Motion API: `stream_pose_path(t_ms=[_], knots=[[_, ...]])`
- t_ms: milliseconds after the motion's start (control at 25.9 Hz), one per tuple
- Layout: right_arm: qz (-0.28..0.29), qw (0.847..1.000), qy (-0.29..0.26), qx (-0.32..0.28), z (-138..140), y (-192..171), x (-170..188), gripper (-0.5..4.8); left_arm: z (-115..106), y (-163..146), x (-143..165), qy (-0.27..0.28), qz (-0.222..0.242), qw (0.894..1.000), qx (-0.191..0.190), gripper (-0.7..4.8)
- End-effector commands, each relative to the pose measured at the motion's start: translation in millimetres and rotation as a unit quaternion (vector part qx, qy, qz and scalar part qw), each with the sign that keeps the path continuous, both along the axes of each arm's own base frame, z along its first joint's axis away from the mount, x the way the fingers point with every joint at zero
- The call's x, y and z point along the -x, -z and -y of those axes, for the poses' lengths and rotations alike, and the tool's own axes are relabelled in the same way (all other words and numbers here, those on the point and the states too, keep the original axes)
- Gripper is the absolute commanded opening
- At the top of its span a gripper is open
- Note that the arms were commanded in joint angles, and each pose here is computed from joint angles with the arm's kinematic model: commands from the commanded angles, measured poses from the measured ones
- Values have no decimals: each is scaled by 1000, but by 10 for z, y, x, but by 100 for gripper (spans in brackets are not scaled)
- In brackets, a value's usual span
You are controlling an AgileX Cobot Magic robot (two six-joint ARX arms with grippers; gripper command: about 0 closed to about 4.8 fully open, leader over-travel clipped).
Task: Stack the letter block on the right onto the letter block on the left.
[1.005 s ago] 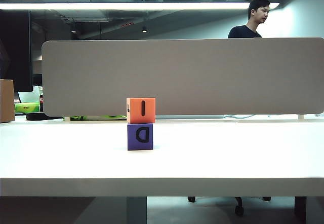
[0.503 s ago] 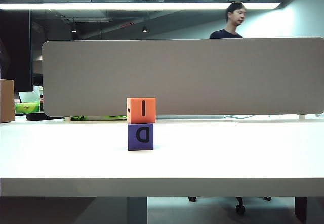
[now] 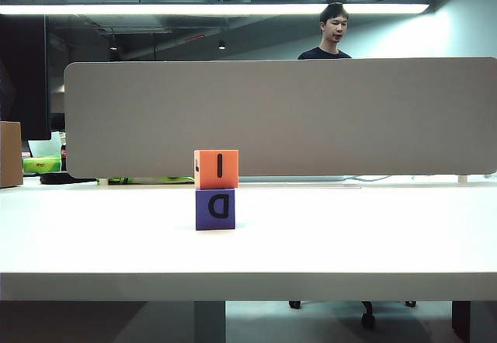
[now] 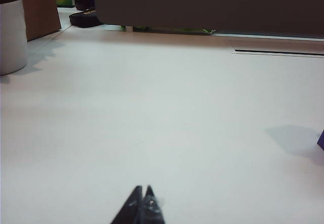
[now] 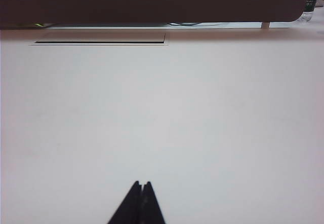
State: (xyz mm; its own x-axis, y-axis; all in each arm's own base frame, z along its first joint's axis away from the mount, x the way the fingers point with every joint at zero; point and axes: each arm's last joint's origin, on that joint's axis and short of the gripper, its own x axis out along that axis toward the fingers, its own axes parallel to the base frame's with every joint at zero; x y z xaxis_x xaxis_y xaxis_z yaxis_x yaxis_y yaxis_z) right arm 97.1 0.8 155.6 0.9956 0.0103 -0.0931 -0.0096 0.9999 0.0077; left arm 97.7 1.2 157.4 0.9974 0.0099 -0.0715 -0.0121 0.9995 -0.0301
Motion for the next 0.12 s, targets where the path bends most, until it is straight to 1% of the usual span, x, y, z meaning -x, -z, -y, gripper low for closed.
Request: stream_pose_path(t_ms=[39, 116], knots=[[6, 1000, 0, -1, -1, -4, -2, -5, 1, -25, 2, 0, 6, 1000, -2, -4], [6, 1000, 0, -1, -1, -4, -2, -5, 1, -25, 2, 0, 6, 1000, -2, -4]])
